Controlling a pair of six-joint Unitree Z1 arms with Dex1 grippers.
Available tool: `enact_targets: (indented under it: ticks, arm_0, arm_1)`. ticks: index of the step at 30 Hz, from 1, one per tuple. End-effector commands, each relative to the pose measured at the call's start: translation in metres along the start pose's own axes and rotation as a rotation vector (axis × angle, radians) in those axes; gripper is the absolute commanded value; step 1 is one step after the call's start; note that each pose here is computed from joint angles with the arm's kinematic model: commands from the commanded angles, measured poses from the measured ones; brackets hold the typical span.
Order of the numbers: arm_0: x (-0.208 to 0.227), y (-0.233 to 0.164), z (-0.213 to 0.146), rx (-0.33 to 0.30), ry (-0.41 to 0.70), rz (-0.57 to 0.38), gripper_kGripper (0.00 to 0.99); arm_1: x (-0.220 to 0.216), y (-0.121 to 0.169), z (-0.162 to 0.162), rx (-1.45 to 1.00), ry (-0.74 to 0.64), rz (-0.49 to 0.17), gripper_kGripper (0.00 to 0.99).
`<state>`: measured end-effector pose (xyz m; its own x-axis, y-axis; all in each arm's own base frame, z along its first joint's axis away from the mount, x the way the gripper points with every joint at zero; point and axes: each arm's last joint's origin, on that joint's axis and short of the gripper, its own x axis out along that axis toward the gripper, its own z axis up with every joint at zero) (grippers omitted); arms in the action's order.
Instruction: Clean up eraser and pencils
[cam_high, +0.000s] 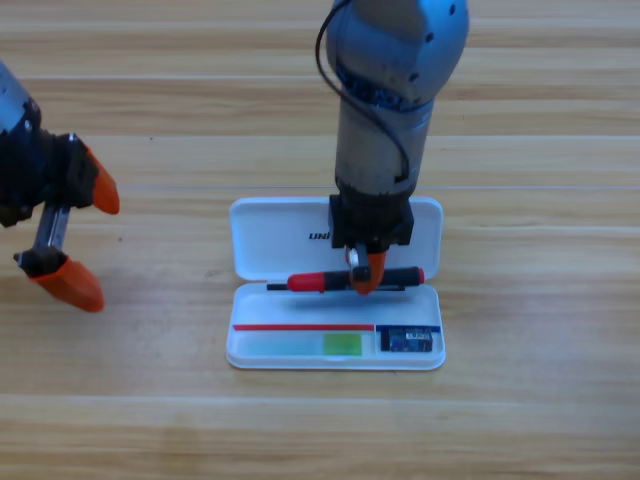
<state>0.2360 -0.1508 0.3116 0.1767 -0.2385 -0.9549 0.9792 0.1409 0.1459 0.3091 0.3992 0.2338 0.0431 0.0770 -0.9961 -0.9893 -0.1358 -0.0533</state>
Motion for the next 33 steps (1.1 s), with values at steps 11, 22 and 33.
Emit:
enact_targets:
  ticks: [11,22,33]
  arm_0:
    - [0.004,0.002,-0.009,-0.014,-0.007,-0.01,0.99]
    - [0.012,0.002,-0.011,-0.017,0.002,-0.022,0.99]
    - [0.019,0.035,-0.024,-0.104,-0.064,0.027,0.99]
  arm_1:
    - [0.04,0.009,0.011,-0.003,0.067,0.081,0.0]
    - [-0.024,0.029,0.008,-0.008,-0.008,0.014,0.904]
    - [-0.165,0.097,-0.05,-0.033,-0.242,-0.055,0.919]
